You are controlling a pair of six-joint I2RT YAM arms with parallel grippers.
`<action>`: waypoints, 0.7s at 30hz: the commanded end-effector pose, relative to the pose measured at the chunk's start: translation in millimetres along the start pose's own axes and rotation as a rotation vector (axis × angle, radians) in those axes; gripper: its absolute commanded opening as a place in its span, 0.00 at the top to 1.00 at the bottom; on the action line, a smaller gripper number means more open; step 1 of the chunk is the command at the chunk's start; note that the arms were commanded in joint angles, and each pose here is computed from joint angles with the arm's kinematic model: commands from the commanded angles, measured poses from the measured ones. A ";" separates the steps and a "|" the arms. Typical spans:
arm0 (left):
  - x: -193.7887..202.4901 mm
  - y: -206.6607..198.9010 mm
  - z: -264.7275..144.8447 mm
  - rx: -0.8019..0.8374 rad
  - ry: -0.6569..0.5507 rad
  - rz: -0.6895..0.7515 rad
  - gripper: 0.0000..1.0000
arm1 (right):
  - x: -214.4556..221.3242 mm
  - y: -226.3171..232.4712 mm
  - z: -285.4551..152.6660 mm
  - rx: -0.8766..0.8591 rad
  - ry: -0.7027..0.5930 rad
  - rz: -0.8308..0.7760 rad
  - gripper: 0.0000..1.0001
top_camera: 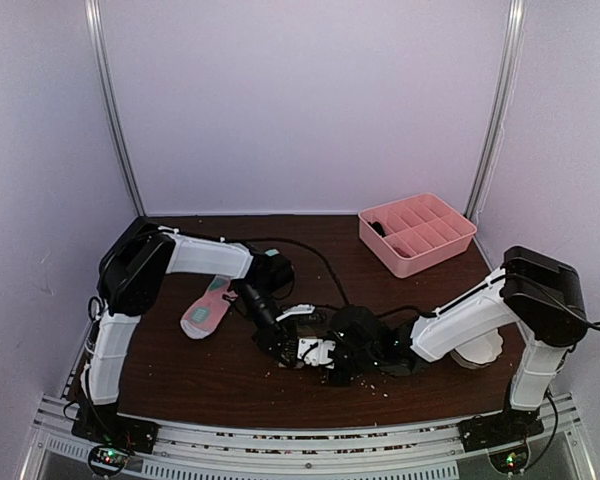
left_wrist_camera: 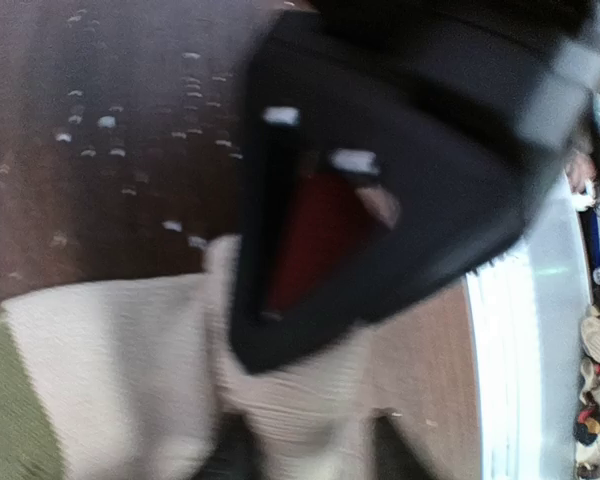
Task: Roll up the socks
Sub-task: Roll the sock at the center of the board.
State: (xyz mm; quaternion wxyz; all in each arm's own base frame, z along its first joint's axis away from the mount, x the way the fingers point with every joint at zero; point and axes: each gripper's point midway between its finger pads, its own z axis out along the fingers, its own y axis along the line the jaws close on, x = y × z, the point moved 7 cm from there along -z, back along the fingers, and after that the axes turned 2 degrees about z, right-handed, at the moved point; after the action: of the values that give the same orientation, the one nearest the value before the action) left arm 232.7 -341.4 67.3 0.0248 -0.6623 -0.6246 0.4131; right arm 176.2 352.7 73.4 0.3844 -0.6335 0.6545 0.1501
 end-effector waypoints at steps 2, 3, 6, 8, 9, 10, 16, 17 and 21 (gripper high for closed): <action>17.8 6.0 -19.1 -0.130 0.161 -0.066 0.03 | 22.2 15.3 2.3 -0.157 0.095 0.142 1.00; 12.9 4.1 -29.6 -0.157 0.139 -0.064 0.02 | 24.3 17.1 1.2 -0.164 0.102 0.155 1.00; 0.4 -3.3 -61.2 -0.285 0.094 -0.078 0.02 | 32.3 22.5 -1.3 -0.183 0.120 0.201 1.00; -4.5 -8.7 -77.6 -0.311 0.068 -0.107 0.02 | 34.6 25.4 -2.7 -0.197 0.114 0.241 1.00; -5.4 -9.8 -87.7 -0.313 0.050 -0.136 0.02 | 36.4 26.9 -2.8 -0.201 0.111 0.255 1.00; -5.5 -10.2 -94.5 -0.297 0.030 -0.167 0.02 | 36.5 27.6 -2.2 -0.205 0.108 0.268 1.00; 17.7 16.8 -140.5 -0.334 -0.042 -0.363 0.02 | 41.6 30.4 2.4 -0.229 0.149 0.309 1.00; 20.8 23.4 -157.9 -0.425 -0.080 -0.384 0.02 | 42.4 30.5 2.8 -0.236 0.159 0.316 1.00; 18.7 15.4 -255.7 -0.892 -0.331 -0.388 0.02 | 45.1 29.1 3.5 -0.252 0.183 0.362 1.00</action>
State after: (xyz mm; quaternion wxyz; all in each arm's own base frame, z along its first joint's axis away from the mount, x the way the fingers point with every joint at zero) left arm 342.5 -246.9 144.8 -0.0816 -0.5146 -0.8067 0.2787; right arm 170.6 351.9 72.1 0.3248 -0.5633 0.7152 0.2564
